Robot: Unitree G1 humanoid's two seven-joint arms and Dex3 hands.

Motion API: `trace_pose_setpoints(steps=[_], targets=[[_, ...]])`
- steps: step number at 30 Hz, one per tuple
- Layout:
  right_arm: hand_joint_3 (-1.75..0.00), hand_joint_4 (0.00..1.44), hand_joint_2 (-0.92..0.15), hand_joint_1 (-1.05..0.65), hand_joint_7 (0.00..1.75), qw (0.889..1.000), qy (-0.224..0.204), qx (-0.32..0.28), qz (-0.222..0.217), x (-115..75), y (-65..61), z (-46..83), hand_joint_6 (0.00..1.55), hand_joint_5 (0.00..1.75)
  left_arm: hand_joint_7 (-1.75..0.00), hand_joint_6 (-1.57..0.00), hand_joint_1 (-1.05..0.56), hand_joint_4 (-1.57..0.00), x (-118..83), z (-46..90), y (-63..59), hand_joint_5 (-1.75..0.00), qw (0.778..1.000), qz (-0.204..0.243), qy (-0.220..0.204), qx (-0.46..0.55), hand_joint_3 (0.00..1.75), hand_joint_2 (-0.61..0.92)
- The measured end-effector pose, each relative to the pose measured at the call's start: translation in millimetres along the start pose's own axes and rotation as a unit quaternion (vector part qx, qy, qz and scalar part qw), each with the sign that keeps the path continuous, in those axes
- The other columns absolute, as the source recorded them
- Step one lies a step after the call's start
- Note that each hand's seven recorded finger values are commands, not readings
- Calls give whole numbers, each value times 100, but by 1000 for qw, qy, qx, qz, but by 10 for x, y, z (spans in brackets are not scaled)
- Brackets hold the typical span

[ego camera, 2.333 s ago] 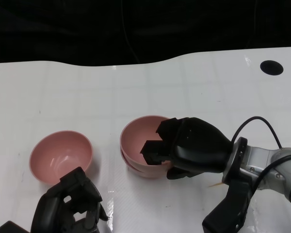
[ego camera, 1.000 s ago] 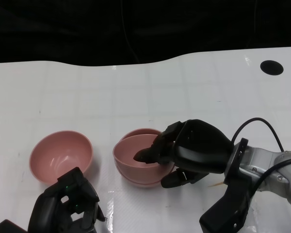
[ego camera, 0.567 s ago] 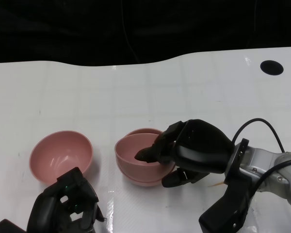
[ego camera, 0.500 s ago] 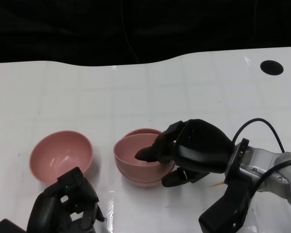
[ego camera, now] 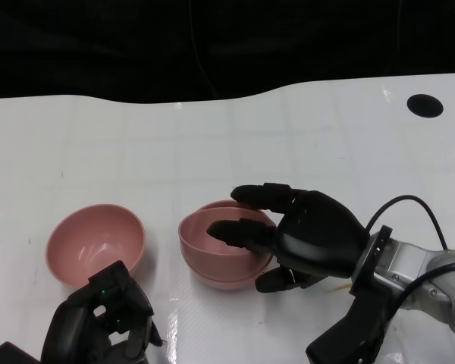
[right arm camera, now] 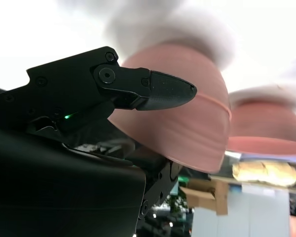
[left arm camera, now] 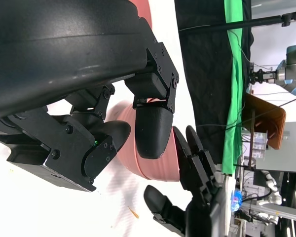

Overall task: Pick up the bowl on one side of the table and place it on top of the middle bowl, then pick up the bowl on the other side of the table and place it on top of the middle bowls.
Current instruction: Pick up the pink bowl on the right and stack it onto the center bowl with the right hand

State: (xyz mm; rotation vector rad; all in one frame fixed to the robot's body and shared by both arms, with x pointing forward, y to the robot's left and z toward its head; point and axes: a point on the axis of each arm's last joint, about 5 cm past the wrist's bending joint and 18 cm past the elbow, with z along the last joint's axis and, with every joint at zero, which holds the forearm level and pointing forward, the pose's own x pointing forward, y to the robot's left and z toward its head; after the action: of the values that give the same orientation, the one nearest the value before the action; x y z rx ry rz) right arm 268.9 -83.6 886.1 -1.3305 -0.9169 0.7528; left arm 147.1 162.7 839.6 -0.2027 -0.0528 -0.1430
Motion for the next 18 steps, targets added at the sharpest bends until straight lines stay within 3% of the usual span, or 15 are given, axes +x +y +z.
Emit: trace_pose_setpoints(steps=[7, 18], targets=[[-74, 0, -92, -98, 0, 997, 10, -45, 56, 30, -5, 33, 0, 0, -158, -76, -1, -79, -4, -3, 9, -175, 1000, -1, -3, -9, 122, 57], [-87, 0, -92, -104, 0, 991, 28, -96, 86, 62, 53, 85, 0, 0, -162, -74, -1, -77, -5, -5, 11, -175, 1000, 0, -3, -8, 126, 55]])
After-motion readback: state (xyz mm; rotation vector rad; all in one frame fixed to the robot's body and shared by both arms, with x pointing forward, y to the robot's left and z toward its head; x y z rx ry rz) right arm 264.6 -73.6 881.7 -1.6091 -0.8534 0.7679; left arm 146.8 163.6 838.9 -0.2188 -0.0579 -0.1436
